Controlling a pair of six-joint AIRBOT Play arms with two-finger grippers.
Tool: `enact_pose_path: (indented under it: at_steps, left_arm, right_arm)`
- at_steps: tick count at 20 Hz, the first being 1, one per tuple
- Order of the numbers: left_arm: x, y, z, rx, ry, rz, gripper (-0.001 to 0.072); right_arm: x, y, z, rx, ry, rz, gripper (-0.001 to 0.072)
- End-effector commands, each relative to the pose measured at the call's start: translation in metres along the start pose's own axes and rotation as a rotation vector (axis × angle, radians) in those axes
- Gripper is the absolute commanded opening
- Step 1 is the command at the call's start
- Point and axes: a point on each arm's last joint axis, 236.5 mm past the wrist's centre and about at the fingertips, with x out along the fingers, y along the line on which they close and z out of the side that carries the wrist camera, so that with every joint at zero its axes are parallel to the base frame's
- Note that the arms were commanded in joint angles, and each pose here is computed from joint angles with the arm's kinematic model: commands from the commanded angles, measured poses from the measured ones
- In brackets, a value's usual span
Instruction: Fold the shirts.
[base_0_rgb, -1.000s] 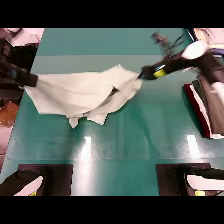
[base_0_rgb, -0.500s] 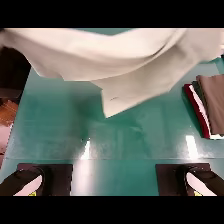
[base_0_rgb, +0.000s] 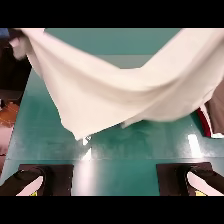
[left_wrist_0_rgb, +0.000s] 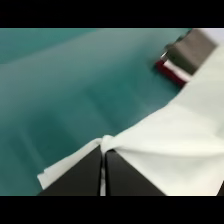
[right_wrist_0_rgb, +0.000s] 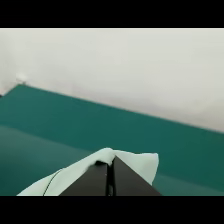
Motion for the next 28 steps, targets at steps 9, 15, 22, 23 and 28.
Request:
enact_pose_path:
  at_steps: [9, 15, 22, 23, 28]
  left_arm:
    - [0.234, 0.188, -0.225, -0.311, 0.457, 0.236, 0.0020]
    - [0.242, 0.229, -0.207, -0.313, 0.389, 0.321, 0.0521]
    - [0.144, 0.283, -0.219, -0.485, 0.528, 0.310, 0.0442]
    - [0.139, 0.283, -0.237, -0.519, 0.558, 0.280, 0.0430]
    - [0.132, 0.296, -0.326, -0.721, 0.606, 0.234, 0.0430]
  right_arm:
    - [0.271, -0.051, -0.264, 0.226, 0.566, -0.010, 0.0016]
    - [0.300, -0.057, -0.235, 0.246, 0.494, 0.017, 0.0449]
    - [0.190, -0.029, -0.278, 0.340, 0.771, 0.213, 0.0364]
    - [0.174, -0.016, -0.291, 0.375, 0.815, 0.253, 0.0364]
    - [0.124, 0.031, -0.334, 0.428, 0.907, 0.320, 0.0364]
